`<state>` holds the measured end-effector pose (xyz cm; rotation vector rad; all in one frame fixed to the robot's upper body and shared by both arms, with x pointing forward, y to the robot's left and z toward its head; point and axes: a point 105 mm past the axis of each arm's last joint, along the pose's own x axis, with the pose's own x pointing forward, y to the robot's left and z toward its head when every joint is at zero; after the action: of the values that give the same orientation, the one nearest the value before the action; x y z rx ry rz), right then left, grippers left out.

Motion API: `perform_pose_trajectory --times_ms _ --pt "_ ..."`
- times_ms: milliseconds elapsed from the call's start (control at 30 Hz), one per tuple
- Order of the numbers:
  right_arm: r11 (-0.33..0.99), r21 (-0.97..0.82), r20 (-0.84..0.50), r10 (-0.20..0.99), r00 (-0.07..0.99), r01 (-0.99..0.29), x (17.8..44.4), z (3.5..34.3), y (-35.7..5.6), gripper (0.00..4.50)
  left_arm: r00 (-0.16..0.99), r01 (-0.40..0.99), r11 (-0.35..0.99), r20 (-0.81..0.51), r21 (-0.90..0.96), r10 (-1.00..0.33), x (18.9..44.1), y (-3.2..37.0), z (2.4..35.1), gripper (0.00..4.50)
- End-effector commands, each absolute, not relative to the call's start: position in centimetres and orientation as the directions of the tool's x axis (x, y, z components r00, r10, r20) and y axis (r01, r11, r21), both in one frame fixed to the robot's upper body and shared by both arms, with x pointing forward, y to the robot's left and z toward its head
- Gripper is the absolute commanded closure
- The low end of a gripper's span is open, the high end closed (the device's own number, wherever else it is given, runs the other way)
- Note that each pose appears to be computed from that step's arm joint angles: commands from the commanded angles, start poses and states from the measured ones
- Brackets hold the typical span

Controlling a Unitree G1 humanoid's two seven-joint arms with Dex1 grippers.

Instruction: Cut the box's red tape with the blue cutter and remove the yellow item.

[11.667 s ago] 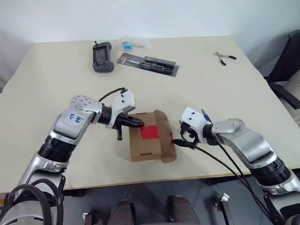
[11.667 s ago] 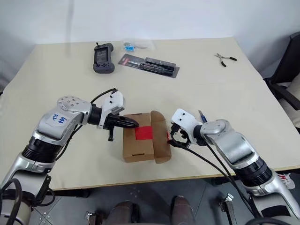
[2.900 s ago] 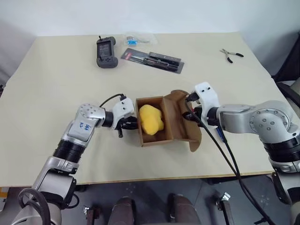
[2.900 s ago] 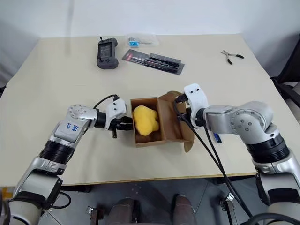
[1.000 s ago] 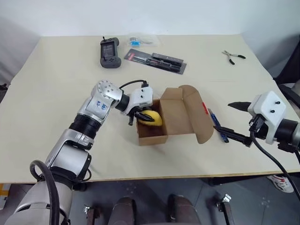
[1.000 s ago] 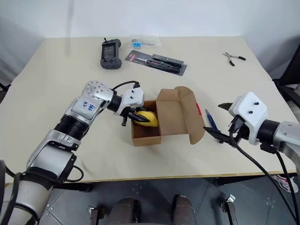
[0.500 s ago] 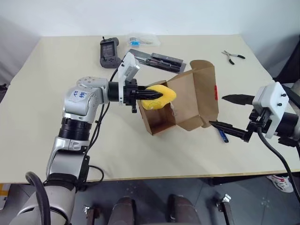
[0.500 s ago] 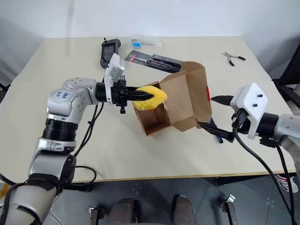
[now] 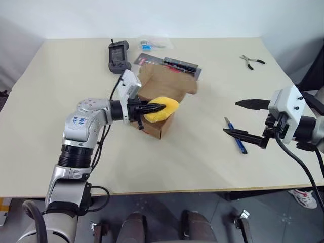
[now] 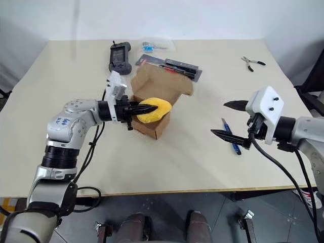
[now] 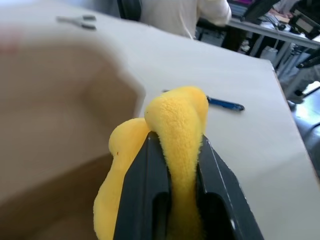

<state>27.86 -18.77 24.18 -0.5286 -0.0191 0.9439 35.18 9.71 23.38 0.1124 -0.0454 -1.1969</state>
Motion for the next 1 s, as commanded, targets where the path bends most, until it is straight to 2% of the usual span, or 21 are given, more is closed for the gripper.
perform_pose_trajectory --times_ms 33,67,200,267,367,467,500,600,633,733,833,1000 --pt "0.446 -0.461 -0.17 0.804 0.569 -0.767 27.5 25.0 -18.6 0.0 0.375 0.906 0.383 0.078 0.183 -0.924 33.7 11.7 25.9 4.45" --pt "0.443 -0.463 -0.176 0.803 0.569 -0.768 27.6 24.9 -18.7 0.0 0.385 0.9 0.396 0.09 0.185 -0.918 33.5 12.2 26.2 4.45" --pt "0.441 -0.453 -0.162 0.814 0.558 -0.775 27.6 24.9 -18.7 0.0 0.584 0.774 0.604 0.152 0.192 -0.797 34.2 17.0 27.3 4.45" --pt "0.429 -0.443 -0.165 0.824 0.542 -0.787 27.7 24.7 -18.7 0.0 0.73 0.641 0.742 0.145 0.196 -0.668 34.6 21.4 26.7 4.45" --pt "0.416 -0.435 -0.171 0.833 0.527 -0.798 27.7 24.4 -18.7 0.0 0.821 0.527 0.828 0.136 0.193 -0.555 34.3 24.7 26.0 4.45" --pt "0.415 -0.421 -0.145 0.847 0.512 -0.806 28.2 24.5 -18.6 0.0 0.912 0.383 0.907 0.086 0.176 -0.402 33.8 29.0 24.4 4.45" --pt "0.403 -0.41 -0.148 0.856 0.495 -0.818 28.5 24.3 -18.6 0.0 0.951 0.29 0.94 0.054 0.182 -0.304 33.2 31.5 23.5 4.45" --pt "0.371 -0.379 -0.133 0.885 0.446 -0.848 29.0 23.9 -18.3 0.0 0.989 0.149 0.978 -0.037 0.149 -0.145 31.7 36.0 21.4 4.45" --pt "0.366 -0.377 -0.129 0.889 0.439 -0.851 29.1 23.9 -18.2 0.0 0.989 0.138 0.98 -0.07 0.141 -0.13 31.3 36.8 20.7 3.74" --pt "0.347 -0.38 -0.129 0.898 0.42 -0.858 29.4 23.9 -18.1 0.0 0.989 0.141 0.977 -0.065 0.157 -0.133 30.6 37.3 20.6 2.89" --pt "0.347 -0.364 -0.055 0.918 0.392 -0.864 29.4 24.6 -17.8 0.0 0.986 0.163 0.974 -0.06 0.157 -0.155 30.2 37.2 20.8 1.92" --pt "0.342 -0.362 -0.079 0.916 0.394 -0.867 29.7 24.2 -18.0 0.0 0.983 0.183 0.967 -0.056 0.179 -0.176 29.8 37.2 20.8 0.44"
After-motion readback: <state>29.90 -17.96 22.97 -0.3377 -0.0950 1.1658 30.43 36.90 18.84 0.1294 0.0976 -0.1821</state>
